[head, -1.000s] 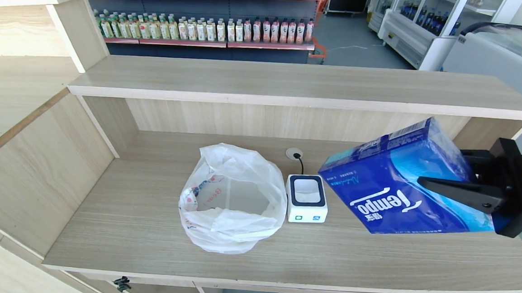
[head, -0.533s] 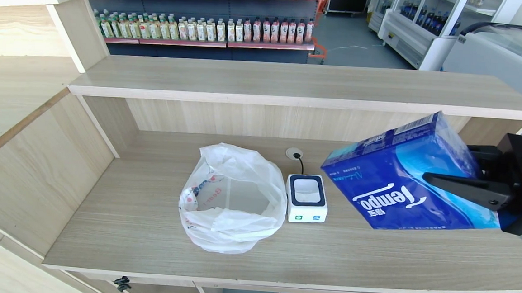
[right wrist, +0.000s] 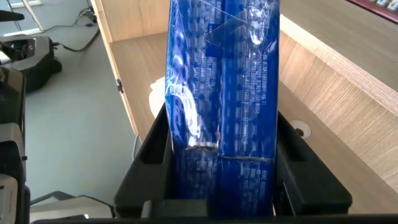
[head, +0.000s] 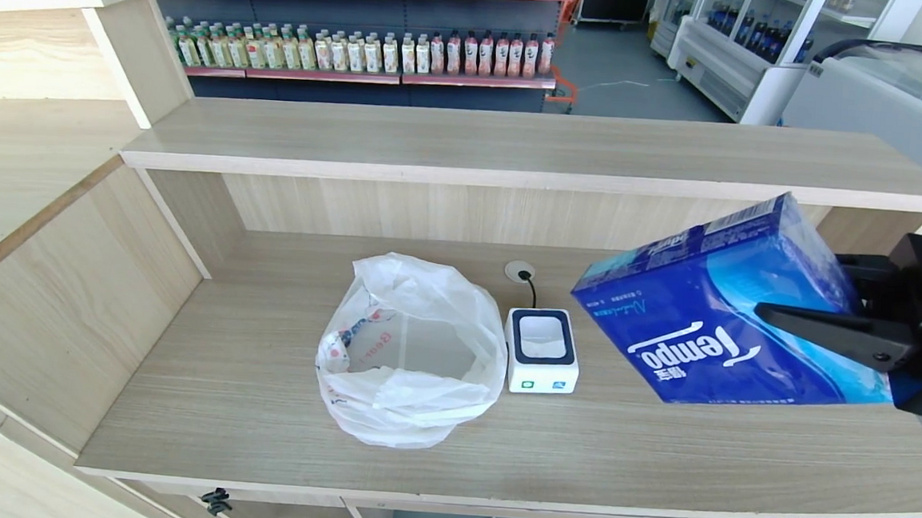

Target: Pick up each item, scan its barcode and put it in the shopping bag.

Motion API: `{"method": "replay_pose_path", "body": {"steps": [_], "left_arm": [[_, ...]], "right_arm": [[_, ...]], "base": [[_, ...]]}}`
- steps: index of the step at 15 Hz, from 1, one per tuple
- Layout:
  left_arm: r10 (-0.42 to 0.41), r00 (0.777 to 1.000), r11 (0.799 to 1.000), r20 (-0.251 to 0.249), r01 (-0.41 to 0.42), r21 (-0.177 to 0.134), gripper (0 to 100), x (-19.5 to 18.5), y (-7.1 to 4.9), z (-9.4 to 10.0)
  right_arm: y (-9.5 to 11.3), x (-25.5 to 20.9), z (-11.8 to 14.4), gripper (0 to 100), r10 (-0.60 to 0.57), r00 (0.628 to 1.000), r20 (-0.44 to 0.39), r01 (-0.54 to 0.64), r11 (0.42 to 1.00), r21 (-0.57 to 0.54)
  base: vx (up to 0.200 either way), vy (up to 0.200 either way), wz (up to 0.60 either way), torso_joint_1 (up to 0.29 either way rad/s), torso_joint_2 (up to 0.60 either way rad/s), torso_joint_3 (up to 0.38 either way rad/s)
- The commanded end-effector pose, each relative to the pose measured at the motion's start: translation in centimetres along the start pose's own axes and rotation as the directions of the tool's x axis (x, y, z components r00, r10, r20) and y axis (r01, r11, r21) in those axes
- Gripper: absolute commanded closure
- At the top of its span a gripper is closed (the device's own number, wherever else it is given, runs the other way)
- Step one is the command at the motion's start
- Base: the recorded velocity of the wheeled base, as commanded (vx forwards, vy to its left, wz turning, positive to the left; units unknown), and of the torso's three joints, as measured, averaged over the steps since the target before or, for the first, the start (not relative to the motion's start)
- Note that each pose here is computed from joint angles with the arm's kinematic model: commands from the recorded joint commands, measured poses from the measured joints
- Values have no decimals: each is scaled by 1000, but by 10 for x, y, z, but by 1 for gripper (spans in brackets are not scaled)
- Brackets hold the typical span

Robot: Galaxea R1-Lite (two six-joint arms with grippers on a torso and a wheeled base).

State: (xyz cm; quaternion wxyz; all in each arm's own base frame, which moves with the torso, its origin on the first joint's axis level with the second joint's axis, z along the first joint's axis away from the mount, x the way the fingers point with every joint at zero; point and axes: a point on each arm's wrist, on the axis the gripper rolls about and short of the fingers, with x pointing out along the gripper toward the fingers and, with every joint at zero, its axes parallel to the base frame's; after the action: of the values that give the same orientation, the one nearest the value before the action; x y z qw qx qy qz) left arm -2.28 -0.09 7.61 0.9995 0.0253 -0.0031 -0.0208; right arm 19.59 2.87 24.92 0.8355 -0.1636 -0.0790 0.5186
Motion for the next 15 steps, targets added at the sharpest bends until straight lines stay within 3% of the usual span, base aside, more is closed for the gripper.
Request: {"method": "replay_pose_path", "body": {"steps": [1, 8, 15], "left_arm": [[0, 1000, 1000, 1, 0, 0, 0, 0, 0, 0], [0, 1000, 1000, 1, 0, 0, 0, 0, 0, 0], [0, 1000, 1000, 1, 0, 0, 0, 0, 0, 0]], "right_arm": [[-1, 1, -1, 100, 1, 1000, -1, -1, 1000, 2], [-2, 2, -3, 100, 4, 1000, -5, -4, 1000, 10], [-3, 3, -4, 100, 5, 1000, -8, -5, 1000, 17]], "base": [[0, 0, 0, 0, 0, 0], [0, 0, 0, 0, 0, 0], [0, 0, 600, 2, 2, 2]]}}
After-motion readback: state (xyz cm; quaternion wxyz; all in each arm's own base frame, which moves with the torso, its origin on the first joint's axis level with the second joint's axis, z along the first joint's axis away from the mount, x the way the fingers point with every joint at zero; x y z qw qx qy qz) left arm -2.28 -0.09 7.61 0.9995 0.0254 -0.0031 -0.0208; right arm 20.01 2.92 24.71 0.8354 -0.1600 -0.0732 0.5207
